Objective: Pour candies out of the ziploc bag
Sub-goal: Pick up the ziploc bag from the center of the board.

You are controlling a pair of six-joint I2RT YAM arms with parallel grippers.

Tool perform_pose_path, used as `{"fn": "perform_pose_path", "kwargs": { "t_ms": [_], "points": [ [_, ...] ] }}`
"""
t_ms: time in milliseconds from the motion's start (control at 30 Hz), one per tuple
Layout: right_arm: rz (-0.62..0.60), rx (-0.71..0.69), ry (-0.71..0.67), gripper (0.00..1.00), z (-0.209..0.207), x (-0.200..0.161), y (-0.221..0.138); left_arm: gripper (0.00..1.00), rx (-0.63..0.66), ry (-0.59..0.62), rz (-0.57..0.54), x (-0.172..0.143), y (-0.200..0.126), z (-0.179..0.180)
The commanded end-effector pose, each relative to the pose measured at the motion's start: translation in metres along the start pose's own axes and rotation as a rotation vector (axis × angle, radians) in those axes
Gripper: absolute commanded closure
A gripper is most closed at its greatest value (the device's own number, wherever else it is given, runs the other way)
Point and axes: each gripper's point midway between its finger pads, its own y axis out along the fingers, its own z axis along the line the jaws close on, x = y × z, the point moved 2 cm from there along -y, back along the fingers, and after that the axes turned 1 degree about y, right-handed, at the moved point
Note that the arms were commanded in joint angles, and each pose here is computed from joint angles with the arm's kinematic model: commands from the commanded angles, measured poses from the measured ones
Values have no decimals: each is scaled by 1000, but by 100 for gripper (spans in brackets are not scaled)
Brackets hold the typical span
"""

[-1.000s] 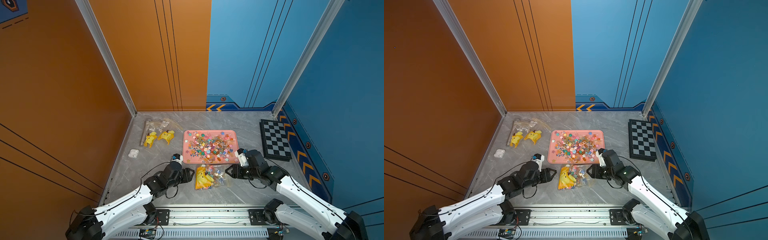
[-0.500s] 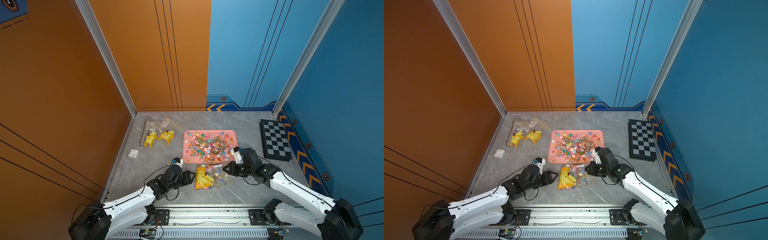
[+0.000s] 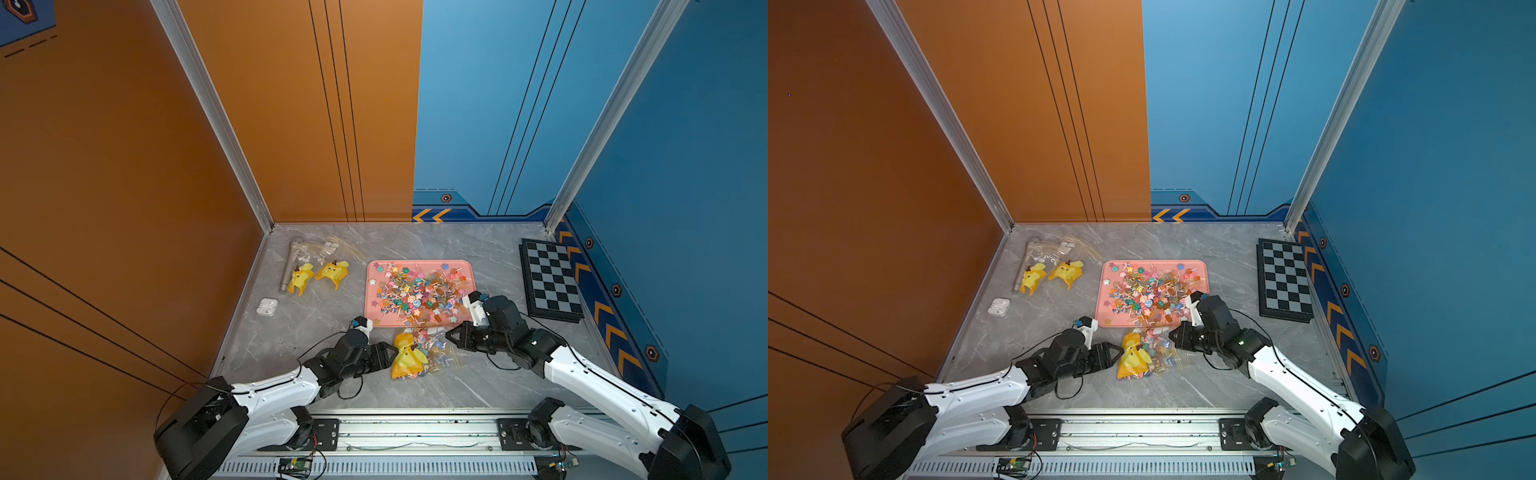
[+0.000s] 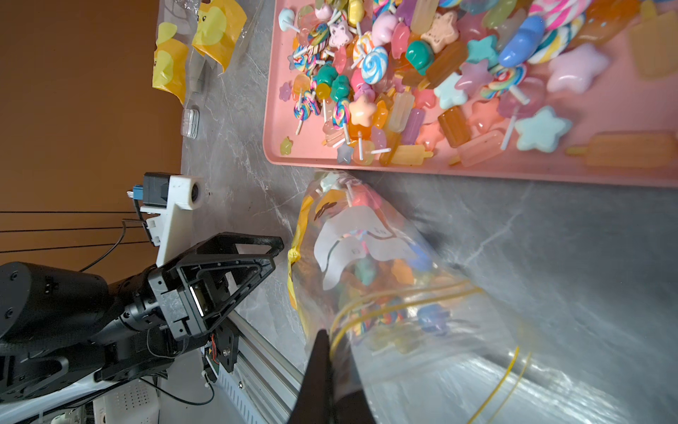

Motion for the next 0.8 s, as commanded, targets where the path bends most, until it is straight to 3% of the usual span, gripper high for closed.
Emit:
{"fn": "perform_pose_path", "kwargs": {
  "t_ms": [0, 467, 767],
  "points": [
    [-39, 0, -8, 100, 8, 10, -2, 32, -77, 10, 22, 1, 8, -22],
    [-41, -13, -20, 100, 7, 11, 1, 43, -100, 16, 65, -10, 23, -34],
    [-46, -3, -25, 100, 12, 14, 0, 73, -113, 12, 60, -9, 26, -38]
  ]
}}
